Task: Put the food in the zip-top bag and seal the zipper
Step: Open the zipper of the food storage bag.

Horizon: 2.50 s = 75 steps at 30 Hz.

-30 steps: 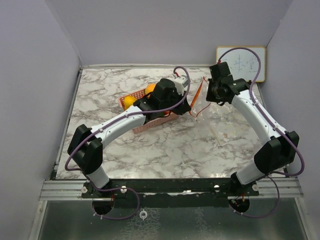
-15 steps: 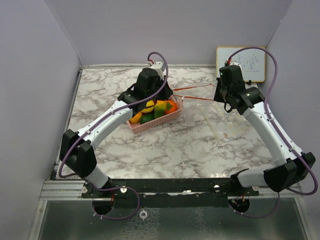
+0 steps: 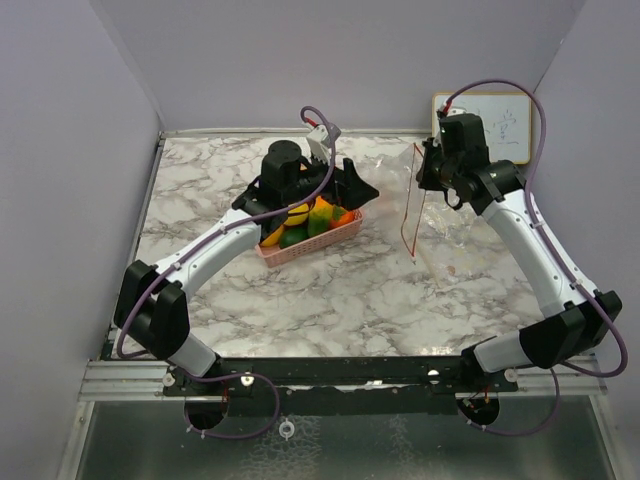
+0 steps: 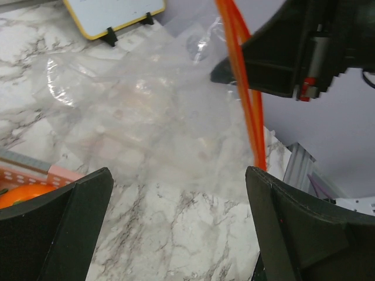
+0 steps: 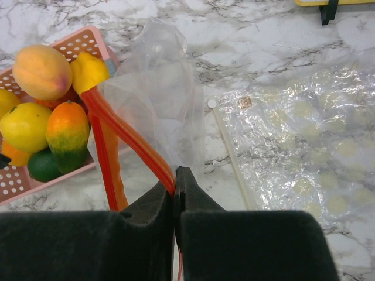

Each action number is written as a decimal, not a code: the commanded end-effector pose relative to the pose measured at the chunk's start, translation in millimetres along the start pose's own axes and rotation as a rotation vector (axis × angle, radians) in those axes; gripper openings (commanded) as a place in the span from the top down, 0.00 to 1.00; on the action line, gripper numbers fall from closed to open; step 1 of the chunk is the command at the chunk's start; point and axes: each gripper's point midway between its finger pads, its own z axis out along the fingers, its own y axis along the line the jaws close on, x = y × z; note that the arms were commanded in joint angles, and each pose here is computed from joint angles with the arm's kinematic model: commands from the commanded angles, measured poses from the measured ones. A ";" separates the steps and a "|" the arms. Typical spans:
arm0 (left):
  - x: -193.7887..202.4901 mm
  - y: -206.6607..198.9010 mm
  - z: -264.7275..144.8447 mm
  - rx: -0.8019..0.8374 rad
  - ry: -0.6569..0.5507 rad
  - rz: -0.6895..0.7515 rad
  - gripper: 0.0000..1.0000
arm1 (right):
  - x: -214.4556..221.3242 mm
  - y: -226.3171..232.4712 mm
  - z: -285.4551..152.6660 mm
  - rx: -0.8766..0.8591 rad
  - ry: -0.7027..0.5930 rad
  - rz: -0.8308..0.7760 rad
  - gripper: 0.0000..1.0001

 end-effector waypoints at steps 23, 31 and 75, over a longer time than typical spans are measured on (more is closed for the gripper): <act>15.5 -21.2 47.7 -0.140 0.022 0.090 0.01 | -26.2 16.7 4.6 -0.020 -0.037 0.011 0.98; 23.4 -20.5 69.9 -0.146 0.040 0.064 0.06 | -19.9 18.2 -1.1 -0.026 -0.018 0.028 0.98; -121.1 39.0 -204.8 -1.012 -0.119 0.269 1.00 | -8.4 140.0 -17.0 -0.199 0.010 -0.142 0.96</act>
